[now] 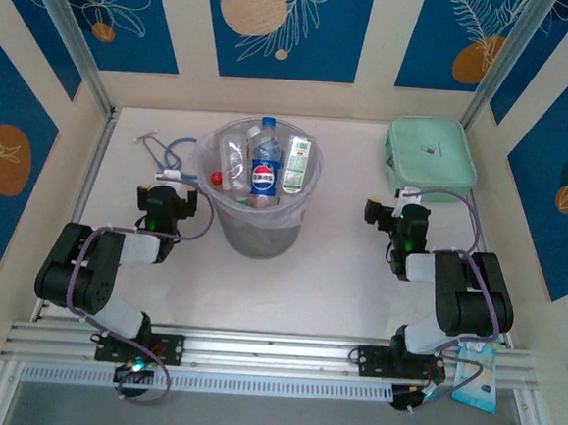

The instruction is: Put the plastic bottles in the bin

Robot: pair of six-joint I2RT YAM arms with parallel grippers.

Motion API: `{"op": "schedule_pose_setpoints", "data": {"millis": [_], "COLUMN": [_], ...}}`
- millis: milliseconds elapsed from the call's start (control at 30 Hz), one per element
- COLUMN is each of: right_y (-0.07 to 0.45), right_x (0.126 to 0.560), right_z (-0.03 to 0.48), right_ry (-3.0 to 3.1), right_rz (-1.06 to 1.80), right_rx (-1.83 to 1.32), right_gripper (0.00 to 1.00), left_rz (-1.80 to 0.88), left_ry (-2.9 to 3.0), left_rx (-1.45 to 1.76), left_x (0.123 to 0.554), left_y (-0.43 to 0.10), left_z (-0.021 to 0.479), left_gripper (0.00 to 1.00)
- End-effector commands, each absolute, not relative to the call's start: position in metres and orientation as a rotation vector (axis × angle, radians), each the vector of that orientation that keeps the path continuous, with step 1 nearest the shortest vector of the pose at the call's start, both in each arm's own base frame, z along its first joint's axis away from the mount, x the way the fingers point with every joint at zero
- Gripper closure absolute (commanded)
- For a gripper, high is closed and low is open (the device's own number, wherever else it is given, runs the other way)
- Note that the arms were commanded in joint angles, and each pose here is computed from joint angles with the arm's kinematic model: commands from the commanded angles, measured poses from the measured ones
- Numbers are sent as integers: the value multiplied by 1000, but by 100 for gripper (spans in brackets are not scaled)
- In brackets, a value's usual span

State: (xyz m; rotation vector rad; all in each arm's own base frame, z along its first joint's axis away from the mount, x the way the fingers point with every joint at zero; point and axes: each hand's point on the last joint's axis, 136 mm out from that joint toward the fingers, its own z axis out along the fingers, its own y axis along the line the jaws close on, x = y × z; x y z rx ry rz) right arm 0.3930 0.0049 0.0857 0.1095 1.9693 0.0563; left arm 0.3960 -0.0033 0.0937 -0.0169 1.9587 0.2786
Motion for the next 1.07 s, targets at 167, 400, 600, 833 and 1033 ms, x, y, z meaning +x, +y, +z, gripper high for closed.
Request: {"op": "schedule_pose_setpoints", "data": {"millis": [167,400,600,833,1033], "right_y": [6,6,8,8,8], "right_x": [395,396,396,397,396], "right_z": [94,94,93,94,94], "right_ry": [1928,1930,1933,1935,1930], "right_rz": [76,69,61,60,59], "right_rx": [113,110,103,103,101], "right_gripper": [1,1,1,1,1], "left_rz": [206,200,201,202,201], "left_ry": [1848,1863,1865,1863,1863], "left_rx": [21,10,9,9,9], "left_x": [393,392,392,392,392], "left_y": [-9,-9,-8,-8,-8], "left_z": [98,97,96,97,97], "left_gripper": [0,0,0,0,0]}}
